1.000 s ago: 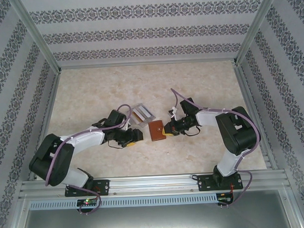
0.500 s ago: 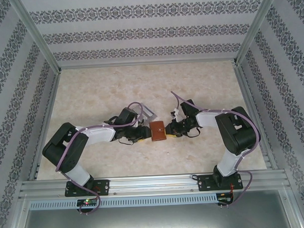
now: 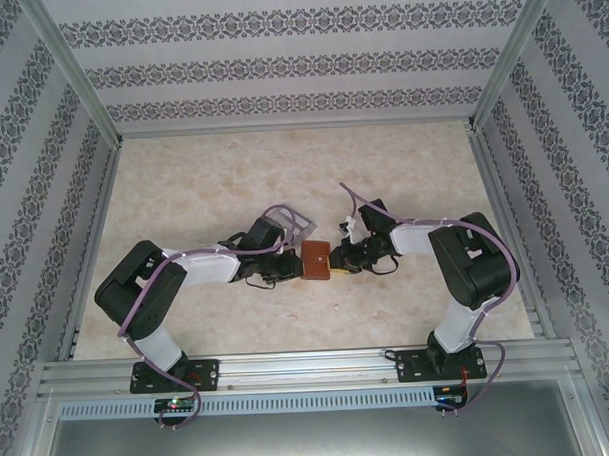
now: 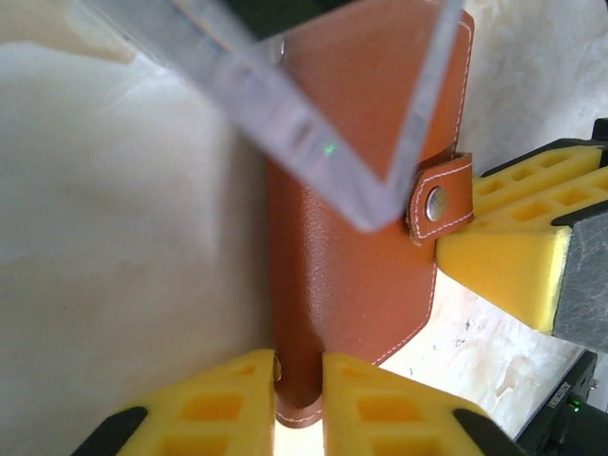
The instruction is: Put the credit cards into the card holder
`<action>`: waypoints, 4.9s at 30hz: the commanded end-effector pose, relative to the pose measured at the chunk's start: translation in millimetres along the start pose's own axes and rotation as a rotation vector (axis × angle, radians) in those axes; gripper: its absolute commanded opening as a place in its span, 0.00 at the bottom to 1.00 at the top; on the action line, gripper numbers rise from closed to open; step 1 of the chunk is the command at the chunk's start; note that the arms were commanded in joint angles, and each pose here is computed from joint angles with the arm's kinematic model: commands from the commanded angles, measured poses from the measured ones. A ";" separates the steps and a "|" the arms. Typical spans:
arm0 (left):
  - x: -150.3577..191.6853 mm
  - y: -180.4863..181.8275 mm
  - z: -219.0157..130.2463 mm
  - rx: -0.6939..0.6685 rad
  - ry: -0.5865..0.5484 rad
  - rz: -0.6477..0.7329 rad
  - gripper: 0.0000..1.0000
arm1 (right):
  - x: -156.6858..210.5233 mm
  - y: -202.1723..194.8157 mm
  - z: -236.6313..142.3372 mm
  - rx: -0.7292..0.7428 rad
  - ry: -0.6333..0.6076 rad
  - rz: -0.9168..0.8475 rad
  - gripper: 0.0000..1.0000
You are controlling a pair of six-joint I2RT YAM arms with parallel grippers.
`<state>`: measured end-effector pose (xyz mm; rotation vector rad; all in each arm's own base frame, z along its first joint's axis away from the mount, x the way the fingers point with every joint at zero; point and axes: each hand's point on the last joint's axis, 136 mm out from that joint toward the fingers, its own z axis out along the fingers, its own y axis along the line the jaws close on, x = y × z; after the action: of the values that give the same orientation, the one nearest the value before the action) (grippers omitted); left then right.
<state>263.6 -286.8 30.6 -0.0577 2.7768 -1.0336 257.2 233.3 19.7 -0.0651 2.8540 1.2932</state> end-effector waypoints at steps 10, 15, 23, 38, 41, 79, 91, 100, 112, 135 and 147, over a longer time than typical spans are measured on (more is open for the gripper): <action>9.6 -4.0 -7.7 0.003 0.006 0.025 0.05 | 1.4 3.8 -26.0 0.094 -0.156 -0.001 0.33; 4.3 3.2 -11.5 -0.023 -0.049 0.040 0.47 | -8.6 3.3 -31.2 0.119 -0.198 0.002 0.38; -7.6 -8.2 5.8 0.042 -0.062 0.060 0.46 | -27.6 -1.3 -13.8 0.102 -0.209 0.035 0.38; -2.2 -26.0 16.5 0.105 -0.091 0.095 0.05 | -11.2 13.6 2.8 -0.020 -0.153 0.036 0.32; -0.1 -28.1 8.1 0.106 -0.103 0.095 0.00 | -6.3 13.6 -2.7 -0.002 -0.169 0.023 0.32; 16.7 -51.9 -41.1 0.085 -0.081 0.048 0.00 | 6.4 22.8 -30.2 0.536 -0.340 -0.178 0.07; 37.4 -17.0 -28.7 -0.021 -0.004 -0.033 0.00 | 32.9 5.4 -44.7 0.467 -0.332 -0.151 0.00; 48.4 -16.5 -30.5 0.007 0.026 -0.021 0.73 | 53.6 40.5 -43.7 0.233 -0.249 -0.231 0.00; 41.7 -26.2 -34.5 0.002 0.029 0.051 0.87 | 44.0 104.2 -56.2 0.022 -0.274 -0.293 0.00; 29.3 9.1 -48.5 -0.155 -0.015 0.079 0.48 | 43.3 80.1 -59.1 0.072 -0.263 -0.235 0.00; 23.0 10.8 -53.4 -0.149 -0.038 0.071 0.72 | 46.2 52.2 -50.0 0.142 -0.211 -0.199 0.00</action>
<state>224.4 -250.4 49.0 0.0097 2.8282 -0.8074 212.4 234.3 101.8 -0.1830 2.6394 1.0320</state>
